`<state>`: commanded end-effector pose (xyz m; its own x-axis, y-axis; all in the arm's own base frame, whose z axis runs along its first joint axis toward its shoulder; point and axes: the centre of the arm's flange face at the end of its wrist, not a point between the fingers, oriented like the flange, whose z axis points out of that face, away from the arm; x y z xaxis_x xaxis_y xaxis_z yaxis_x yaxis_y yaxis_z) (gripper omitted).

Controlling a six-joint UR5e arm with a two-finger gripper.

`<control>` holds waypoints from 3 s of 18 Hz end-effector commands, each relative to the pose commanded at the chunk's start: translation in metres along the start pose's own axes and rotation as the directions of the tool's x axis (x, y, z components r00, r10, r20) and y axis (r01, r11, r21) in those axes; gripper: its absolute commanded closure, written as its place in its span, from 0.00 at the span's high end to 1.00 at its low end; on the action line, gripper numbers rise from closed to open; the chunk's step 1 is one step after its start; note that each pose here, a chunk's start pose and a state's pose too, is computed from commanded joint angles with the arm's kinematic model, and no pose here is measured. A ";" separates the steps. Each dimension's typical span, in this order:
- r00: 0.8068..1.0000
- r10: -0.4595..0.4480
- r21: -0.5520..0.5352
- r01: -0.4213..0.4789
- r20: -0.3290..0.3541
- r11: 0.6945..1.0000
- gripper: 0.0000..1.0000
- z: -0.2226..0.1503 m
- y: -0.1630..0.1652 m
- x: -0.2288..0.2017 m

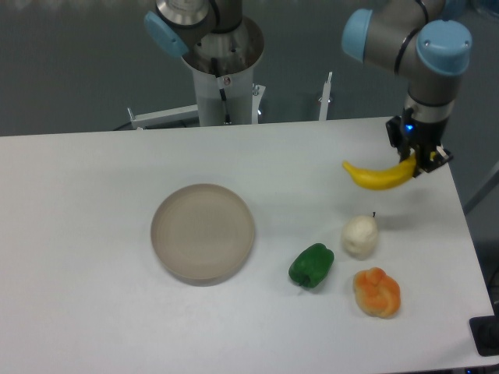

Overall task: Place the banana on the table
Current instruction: 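Lift the held banana up away from the orange pepper, then carry the banana toward the green pepper and lower it, then set the banana on the table and open the gripper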

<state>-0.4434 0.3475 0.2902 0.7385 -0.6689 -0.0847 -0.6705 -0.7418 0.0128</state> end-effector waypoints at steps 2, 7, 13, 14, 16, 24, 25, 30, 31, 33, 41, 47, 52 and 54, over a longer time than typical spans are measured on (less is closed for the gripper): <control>1.000 -0.008 0.006 0.008 -0.016 1.000 0.30 0.013 -0.014 0.014; 0.980 -0.195 0.008 0.196 -0.042 0.981 0.30 0.031 -0.033 0.035; 0.965 -0.257 0.007 0.258 -0.060 0.966 0.30 0.044 -0.056 0.039; 0.967 -0.245 0.006 0.246 -0.067 0.969 0.30 0.047 -0.063 0.041; 0.963 -0.261 0.006 0.262 -0.072 0.965 0.30 0.048 -0.067 0.045; 0.944 -0.315 -0.005 0.316 -0.095 0.949 0.30 0.058 -0.080 0.053; 0.945 -0.314 -0.005 0.315 -0.095 0.949 0.30 0.058 -0.081 0.053; 0.948 -0.296 -0.014 0.296 -0.115 0.955 0.30 0.074 -0.091 0.052; 0.950 -0.291 -0.013 0.292 -0.112 0.956 0.30 0.076 -0.092 0.050; 0.954 -0.274 -0.014 0.274 -0.118 0.962 0.30 0.083 -0.097 0.047; 0.959 -0.257 -0.026 0.256 -0.122 0.966 0.31 0.088 -0.098 0.047; 0.964 -0.235 -0.023 0.234 -0.121 0.972 0.31 0.087 -0.098 0.046; 0.973 -0.201 -0.040 0.197 -0.116 0.980 0.32 0.086 -0.095 0.043; 0.972 -0.199 -0.051 0.194 -0.121 0.980 0.32 0.088 -0.095 0.044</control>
<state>-0.3536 0.3922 0.1973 0.8603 -0.5085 0.0357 -0.5097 -0.8591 0.0465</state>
